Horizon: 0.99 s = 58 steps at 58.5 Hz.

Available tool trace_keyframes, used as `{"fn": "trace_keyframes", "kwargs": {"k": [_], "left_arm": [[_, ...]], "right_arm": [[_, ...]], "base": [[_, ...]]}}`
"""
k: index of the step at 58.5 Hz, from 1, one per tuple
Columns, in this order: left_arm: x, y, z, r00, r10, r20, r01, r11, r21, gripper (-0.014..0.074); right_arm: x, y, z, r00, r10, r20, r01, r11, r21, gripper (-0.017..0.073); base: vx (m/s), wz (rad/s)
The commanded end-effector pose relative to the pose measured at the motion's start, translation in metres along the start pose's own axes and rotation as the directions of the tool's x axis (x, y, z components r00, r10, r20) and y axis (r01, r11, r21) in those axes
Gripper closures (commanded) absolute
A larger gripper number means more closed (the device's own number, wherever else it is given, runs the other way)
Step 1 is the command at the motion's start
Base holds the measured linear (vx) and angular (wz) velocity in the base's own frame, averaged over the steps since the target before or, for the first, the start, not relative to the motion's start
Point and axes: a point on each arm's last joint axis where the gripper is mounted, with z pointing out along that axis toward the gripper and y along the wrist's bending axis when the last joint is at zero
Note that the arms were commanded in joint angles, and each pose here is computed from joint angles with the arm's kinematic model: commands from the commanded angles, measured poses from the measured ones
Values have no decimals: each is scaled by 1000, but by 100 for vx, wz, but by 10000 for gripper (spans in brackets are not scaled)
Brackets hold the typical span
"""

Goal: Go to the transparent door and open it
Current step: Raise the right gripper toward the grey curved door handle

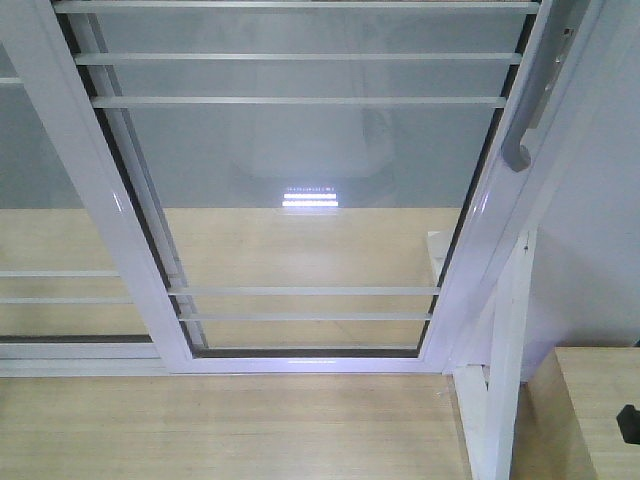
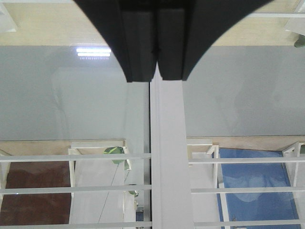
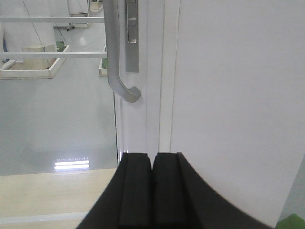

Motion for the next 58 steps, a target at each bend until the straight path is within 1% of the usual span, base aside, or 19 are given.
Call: {"fn": "trace_keyframes", "kwargs": {"k": [1,23,28,32,38,44,46,48,53,56,58], "left_arm": [[2,0,2,999,-10,33,10,1000,0,599],[2,0,2,999,-10,33,10,1000,0,599],[2,0,2,999,14,35,-14,1000,-1,599],[2,0,2,999,13,35,-13,1000,-1,599],[-1,0,2,997,12,72,-12,1000,-3,599],[-8,1,1,990,-28,139,28,1000,-1,599],[-10,1,1,986,-32,166,32,999,-1,599],[-13,1,0,981,-32,191,33,999,-1,599],[-20,1,-1,963,-29,267,31,1000,-3,599],[-25,1,-2,958,-46,284,47,999,1,599],[-31,1,-4,955,-69,287,71,997,6,599]], "right_arm": [[-2,0,2,999,-11,51,11,1000,0,564],[-2,0,2,999,-11,51,11,1000,0,564],[-2,0,2,999,-11,51,11,1000,0,564],[-3,0,2,999,-11,54,11,1000,-1,564],[-3,0,2,998,-20,61,20,1000,0,564],[-11,1,1,990,-3,144,5,1000,-10,564],[-13,1,1,985,11,171,-9,1000,-15,564],[-17,2,0,978,41,206,-37,999,-23,564],[-24,2,-2,964,47,263,-41,999,-29,564],[-32,2,-4,954,44,295,-37,999,-29,564],[-42,1,-7,946,39,321,-32,999,-29,564]], "base": [[0,0],[0,0],[0,0],[0,0],[0,0],[0,0],[0,0],[0,0],[0,0],[0,0],[0,0]]}}
